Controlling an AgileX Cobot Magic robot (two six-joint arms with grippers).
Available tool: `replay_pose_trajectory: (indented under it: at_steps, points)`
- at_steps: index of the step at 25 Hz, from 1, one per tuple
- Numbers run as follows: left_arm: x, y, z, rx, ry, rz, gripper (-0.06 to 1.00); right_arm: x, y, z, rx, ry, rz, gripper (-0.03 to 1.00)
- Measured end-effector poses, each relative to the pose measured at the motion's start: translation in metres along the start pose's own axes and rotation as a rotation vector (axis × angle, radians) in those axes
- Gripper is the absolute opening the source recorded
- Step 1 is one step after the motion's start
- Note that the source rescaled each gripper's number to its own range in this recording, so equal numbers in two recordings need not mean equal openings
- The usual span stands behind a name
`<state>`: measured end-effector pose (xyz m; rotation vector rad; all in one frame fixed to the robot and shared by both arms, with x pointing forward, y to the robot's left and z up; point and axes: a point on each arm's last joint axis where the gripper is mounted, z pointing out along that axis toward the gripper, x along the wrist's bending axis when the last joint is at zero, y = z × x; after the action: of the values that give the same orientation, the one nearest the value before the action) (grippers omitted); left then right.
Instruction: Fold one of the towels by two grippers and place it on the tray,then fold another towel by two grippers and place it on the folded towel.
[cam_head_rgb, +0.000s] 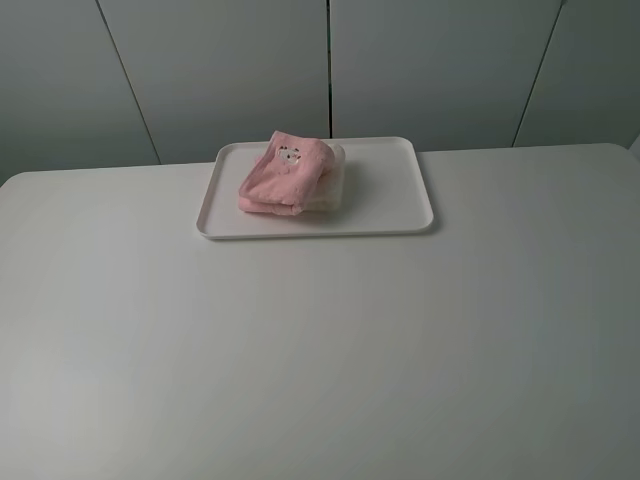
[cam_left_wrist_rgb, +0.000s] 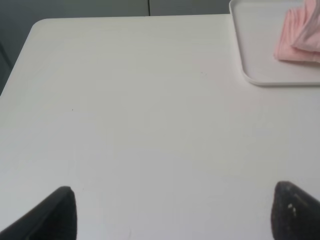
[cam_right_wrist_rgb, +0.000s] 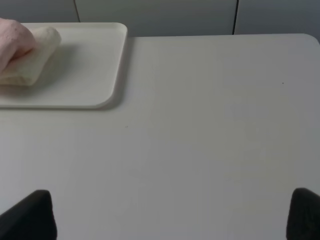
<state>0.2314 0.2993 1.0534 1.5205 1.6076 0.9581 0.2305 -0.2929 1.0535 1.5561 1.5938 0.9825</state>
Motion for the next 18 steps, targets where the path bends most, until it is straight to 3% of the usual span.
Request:
replay_pose_trajectory:
  at_steps: [18]
  points:
    - [0.0, 0.0, 0.0, 0.0, 0.0, 0.0, 1.0, 0.0, 0.0, 0.0, 0.0, 0.0, 0.0, 1.0]
